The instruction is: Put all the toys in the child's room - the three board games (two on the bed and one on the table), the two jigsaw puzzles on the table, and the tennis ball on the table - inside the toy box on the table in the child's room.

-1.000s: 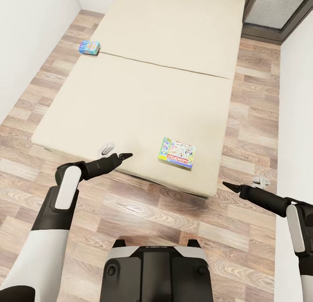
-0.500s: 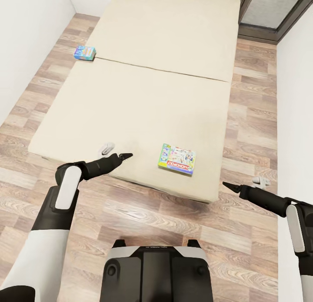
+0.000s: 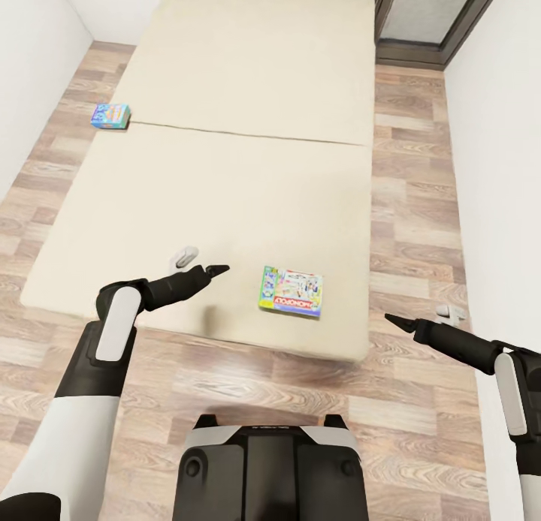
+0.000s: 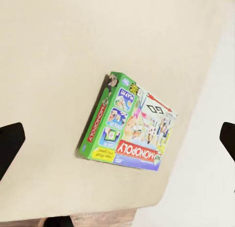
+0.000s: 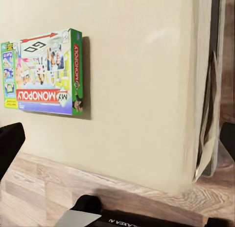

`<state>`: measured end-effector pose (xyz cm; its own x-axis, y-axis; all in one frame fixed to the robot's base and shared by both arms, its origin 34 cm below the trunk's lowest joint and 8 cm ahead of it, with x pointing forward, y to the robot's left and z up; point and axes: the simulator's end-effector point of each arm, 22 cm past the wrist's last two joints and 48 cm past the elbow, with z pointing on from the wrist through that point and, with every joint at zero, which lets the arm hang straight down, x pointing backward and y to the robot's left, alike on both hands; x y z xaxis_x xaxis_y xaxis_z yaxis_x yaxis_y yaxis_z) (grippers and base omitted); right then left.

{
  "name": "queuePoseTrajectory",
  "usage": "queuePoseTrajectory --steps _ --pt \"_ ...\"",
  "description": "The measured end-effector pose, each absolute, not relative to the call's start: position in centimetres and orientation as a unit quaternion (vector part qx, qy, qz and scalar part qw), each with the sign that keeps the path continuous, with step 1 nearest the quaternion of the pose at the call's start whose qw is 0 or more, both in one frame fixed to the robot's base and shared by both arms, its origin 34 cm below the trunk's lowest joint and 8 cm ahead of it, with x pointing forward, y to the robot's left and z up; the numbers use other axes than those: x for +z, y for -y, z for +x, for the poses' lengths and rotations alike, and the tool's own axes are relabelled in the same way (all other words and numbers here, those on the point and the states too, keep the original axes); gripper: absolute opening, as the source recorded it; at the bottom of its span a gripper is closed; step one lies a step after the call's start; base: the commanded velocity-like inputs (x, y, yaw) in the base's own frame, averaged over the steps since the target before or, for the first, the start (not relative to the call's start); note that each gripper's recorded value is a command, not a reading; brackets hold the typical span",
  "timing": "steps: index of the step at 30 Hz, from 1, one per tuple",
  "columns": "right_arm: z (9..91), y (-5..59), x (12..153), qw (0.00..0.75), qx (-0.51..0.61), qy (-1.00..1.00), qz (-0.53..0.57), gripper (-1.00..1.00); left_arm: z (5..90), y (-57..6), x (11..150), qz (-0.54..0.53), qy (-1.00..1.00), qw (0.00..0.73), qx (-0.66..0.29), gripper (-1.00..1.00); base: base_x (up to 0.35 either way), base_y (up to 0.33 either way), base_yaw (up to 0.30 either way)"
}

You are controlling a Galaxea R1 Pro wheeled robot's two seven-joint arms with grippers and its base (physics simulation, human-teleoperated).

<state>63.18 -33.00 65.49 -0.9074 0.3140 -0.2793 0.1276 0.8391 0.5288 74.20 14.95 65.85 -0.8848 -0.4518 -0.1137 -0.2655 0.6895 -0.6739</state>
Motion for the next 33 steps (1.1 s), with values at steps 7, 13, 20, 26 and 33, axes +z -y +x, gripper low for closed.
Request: queuePoseTrajectory --steps 7,13,20,26,33 --pt "63.2 33.0 65.5 0.181 0.258 -0.942 0.117 1.00 73.6 -15.0 65.1 -0.202 -0.910 0.125 -0.339 1.00 0.036 0.013 -0.105" --pt "63.2 33.0 65.6 0.181 0.258 -0.942 0.117 1.00 73.2 -14.9 64.5 -0.204 -0.911 0.117 -0.337 1.00 0.014 0.005 -0.041" --pt "63.2 32.9 65.6 0.181 0.259 -0.942 0.117 1.00 72.2 -14.7 63.4 -0.209 -0.913 0.100 -0.335 1.00 0.006 0.002 -0.016" --pt "63.2 32.9 65.6 0.181 0.259 -0.942 0.117 1.00 71.6 -14.5 62.9 -0.213 -0.914 0.090 -0.335 1.00 0.002 0.001 -0.007" --pt "63.2 32.9 65.6 0.181 0.259 -0.941 0.117 1.00 71.3 -14.3 62.5 -0.215 -0.913 0.084 -0.335 1.00 0.001 0.000 -0.003"
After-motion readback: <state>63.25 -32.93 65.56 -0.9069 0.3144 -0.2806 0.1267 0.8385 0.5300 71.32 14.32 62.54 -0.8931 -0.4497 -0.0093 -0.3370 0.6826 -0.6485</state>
